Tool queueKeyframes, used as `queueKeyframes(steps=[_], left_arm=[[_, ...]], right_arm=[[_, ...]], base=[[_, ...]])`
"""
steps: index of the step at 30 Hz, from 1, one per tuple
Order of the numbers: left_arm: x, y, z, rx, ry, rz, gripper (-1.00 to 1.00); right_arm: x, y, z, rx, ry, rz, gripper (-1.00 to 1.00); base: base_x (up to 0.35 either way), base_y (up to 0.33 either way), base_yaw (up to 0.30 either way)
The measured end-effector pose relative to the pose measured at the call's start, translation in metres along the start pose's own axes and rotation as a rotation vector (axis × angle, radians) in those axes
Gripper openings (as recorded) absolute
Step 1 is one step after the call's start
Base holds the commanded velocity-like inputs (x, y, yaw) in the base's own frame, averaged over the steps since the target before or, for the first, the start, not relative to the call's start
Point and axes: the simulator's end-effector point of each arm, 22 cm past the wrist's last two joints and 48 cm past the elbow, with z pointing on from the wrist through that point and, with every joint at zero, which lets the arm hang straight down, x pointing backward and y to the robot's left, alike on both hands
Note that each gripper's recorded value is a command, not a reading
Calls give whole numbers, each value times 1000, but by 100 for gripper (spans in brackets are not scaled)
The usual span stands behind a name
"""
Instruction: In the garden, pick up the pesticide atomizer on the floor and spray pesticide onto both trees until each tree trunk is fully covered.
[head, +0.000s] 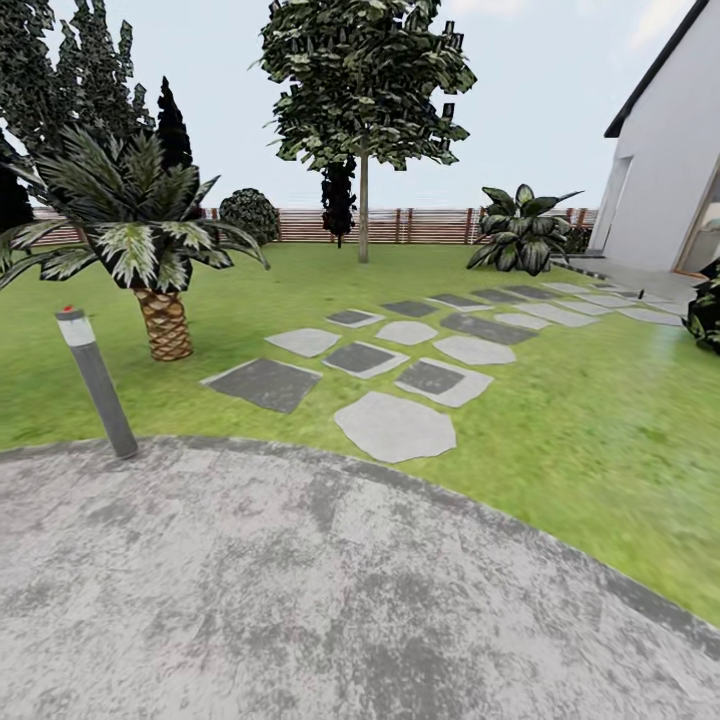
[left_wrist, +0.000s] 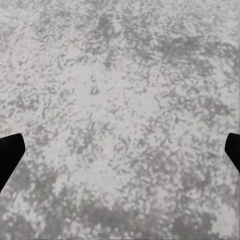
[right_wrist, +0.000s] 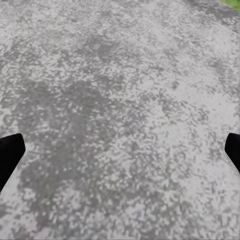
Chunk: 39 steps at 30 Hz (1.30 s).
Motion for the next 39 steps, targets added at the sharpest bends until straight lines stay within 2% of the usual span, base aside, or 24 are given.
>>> queueKeyframes(steps=[39], left_arm=[[0, -1, 0, 2, -1, 0, 100]], right_arm=[[0, 1, 0, -2, 0, 1, 100]], base=[[340, 0, -2]])
